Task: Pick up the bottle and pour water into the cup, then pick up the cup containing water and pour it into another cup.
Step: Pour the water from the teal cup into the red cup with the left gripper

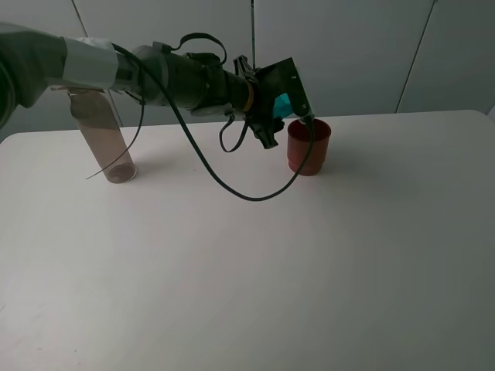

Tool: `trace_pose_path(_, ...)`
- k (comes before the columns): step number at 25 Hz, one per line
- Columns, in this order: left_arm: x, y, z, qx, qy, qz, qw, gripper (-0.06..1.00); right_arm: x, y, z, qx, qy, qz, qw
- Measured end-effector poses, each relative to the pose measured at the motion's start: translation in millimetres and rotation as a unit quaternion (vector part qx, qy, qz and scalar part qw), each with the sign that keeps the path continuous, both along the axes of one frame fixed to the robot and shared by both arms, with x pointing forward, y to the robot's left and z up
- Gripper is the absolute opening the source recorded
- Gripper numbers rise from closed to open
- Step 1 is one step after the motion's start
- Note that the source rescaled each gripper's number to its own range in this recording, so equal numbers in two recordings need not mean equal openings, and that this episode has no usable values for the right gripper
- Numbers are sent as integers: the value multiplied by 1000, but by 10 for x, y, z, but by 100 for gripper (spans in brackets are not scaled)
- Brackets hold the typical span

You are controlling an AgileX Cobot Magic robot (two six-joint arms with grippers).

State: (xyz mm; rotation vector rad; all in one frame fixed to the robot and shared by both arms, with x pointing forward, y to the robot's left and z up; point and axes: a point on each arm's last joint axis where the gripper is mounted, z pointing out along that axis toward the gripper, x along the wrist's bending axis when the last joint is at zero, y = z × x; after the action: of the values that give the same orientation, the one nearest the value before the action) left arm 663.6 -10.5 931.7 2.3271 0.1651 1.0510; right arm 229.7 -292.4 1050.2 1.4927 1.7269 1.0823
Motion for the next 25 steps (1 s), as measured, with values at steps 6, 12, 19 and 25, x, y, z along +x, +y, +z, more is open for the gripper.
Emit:
trace_pose_path(6, -3, -3, 2, 15, -8, -7, 1000, 14, 0, 0, 0, 0, 0, 0, 1000)
trace_pose_path(12, 29, 2, 33, 28, -16, -1, 999, 14, 0, 0, 0, 0, 0, 0, 1000)
trace_pose_path(19, 58, -13, 96, 41, -35, -10, 998, 14, 0, 0, 0, 0, 0, 0, 1000)
trace_pose_path(25, 66, -5, 106, 57, -45, -14, 997, 14, 0, 0, 0, 0, 0, 0, 1000)
